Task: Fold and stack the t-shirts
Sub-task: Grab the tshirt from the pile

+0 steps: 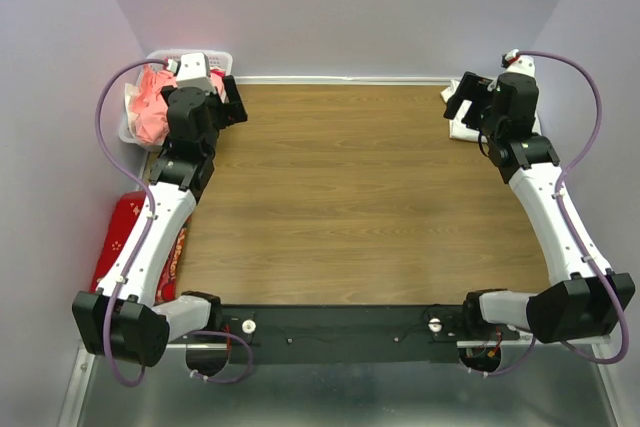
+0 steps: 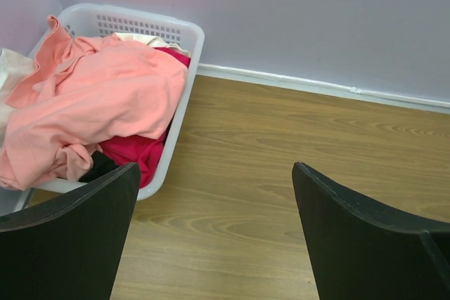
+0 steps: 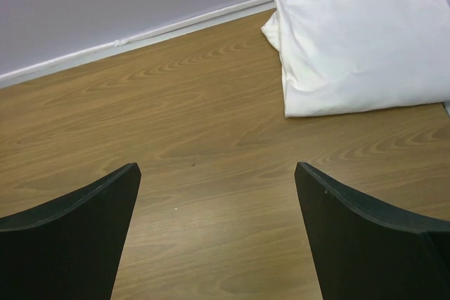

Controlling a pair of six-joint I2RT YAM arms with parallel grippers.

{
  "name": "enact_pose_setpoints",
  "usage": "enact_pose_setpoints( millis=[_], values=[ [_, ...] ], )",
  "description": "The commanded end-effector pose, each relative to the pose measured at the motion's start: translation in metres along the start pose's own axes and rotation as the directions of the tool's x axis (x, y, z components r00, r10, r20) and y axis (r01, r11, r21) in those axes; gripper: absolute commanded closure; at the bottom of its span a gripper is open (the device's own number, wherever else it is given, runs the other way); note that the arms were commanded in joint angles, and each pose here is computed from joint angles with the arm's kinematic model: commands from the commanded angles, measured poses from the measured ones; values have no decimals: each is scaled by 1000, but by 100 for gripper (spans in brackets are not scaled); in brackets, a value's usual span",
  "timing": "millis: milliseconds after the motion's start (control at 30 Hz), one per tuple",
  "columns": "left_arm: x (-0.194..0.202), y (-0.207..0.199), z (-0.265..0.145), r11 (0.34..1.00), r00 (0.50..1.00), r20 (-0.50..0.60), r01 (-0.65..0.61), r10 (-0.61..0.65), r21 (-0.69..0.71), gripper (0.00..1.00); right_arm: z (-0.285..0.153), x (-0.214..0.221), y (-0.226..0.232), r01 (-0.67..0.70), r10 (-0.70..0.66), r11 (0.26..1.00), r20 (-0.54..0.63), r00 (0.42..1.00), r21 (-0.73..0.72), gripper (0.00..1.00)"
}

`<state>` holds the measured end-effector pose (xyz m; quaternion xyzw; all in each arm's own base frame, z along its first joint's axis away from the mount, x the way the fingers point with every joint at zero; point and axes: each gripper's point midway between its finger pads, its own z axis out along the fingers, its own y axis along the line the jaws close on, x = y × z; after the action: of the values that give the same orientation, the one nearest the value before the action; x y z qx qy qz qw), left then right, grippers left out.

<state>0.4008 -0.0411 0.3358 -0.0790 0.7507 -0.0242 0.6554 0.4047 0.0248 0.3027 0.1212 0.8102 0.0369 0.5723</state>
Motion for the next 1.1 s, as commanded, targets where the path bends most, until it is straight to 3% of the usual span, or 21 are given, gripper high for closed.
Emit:
enact_pose_setpoints(
  millis=[0,333,367,433,467,500,533,567,600,667,1067],
  values=[
    [-2,3,-5,998,1000,12,-25,26,-53,2,3,7,4,17,-17,1000,-40,999,-16,0],
    [10,12,18,988,998,-59,-3,-6,-153,6,8,17,5,-3,2,1000,-67,998,-13,0],
    [-4,14,21,983,999,-39,14,-21,-183,8,10,19,4,-7,6,1000,-72,997,-10,0],
    [13,31,39,964,992,-119,7,-40,-266,18,10,22,6,-18,17,1000,-81,997,-17,0],
    [-6,33,46,957,992,-90,55,-84,-286,21,12,25,6,-22,21,1000,-91,996,-19,0],
    [12,41,64,946,985,-143,43,-94,-323,25,13,27,8,-26,24,999,-99,995,-25,0],
    [22,49,68,934,975,-194,30,-106,-356,25,14,30,8,-33,30,999,-105,994,-24,0],
    [4,62,76,919,976,-161,77,-149,-386,25,15,31,8,-36,34,999,-109,994,-24,0],
    [26,66,93,917,961,-225,60,-159,-393,25,15,33,8,-38,34,999,-116,993,-27,0],
    [27,82,105,907,952,-240,79,-192,-413,25,16,37,7,-40,38,999,-122,992,-21,0],
    [96,111,179,923,875,-387,150,-291,-354,23,26,62,4,-47,46,999,-184,982,-2,0]
  ],
)
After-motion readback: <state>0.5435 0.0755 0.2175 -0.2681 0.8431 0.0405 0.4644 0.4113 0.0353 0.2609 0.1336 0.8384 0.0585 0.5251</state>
